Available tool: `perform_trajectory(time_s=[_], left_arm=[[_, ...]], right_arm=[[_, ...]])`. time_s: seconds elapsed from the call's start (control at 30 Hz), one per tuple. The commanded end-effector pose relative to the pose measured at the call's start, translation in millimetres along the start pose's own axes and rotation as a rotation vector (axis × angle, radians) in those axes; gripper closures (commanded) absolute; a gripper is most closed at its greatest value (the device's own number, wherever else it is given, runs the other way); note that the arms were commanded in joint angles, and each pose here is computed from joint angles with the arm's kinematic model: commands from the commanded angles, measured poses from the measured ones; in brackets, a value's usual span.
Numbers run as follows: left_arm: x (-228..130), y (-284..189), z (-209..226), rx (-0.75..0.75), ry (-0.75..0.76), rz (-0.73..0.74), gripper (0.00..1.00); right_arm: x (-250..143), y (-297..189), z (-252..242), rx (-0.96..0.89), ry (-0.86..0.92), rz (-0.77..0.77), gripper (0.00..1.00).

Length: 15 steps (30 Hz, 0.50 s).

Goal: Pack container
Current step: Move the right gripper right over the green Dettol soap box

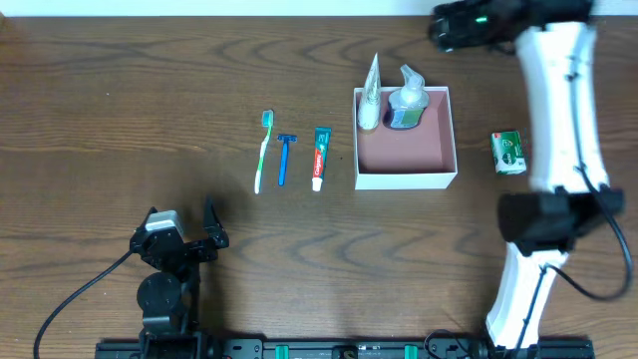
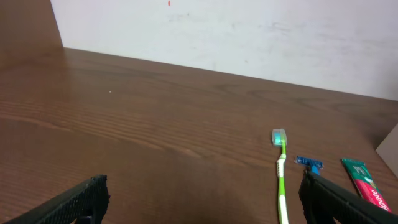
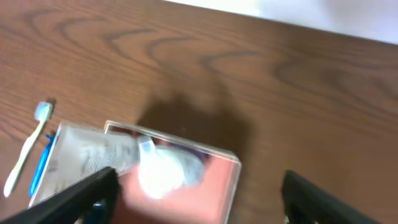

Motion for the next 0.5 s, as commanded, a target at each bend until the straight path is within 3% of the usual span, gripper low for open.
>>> perform_trajectory(time_s=[0.0,0.13,0.27,0.47], left_arm=[[-17,2,7,0.037,0.004,0.051,0.02],[-17,2,7,0.037,0.004,0.051,0.02],[-17,2,7,0.037,0.004,0.051,0.02],[-17,2,7,0.037,0.004,0.051,0.02]], right_arm=[[-12,-47,-34,-0.117,0.024,-0.001,0.12],[-58,-55,-63,-0.15,0.064,0.2,0.07],[-80,-52,-88,-0.185,0.127,0.287,0.01],[-117,-14,-114,-0.167,0.154,0.431,0.01]])
Point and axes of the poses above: each gripper's point midway between its finger pads, its own y axis out along the fingers, its own z axis along the line the jaws close on, x = y × z, the point moved 3 cm from there along -y, back along the fingers, and after that the axes turned 1 degree about y, right-handed, at the moved point
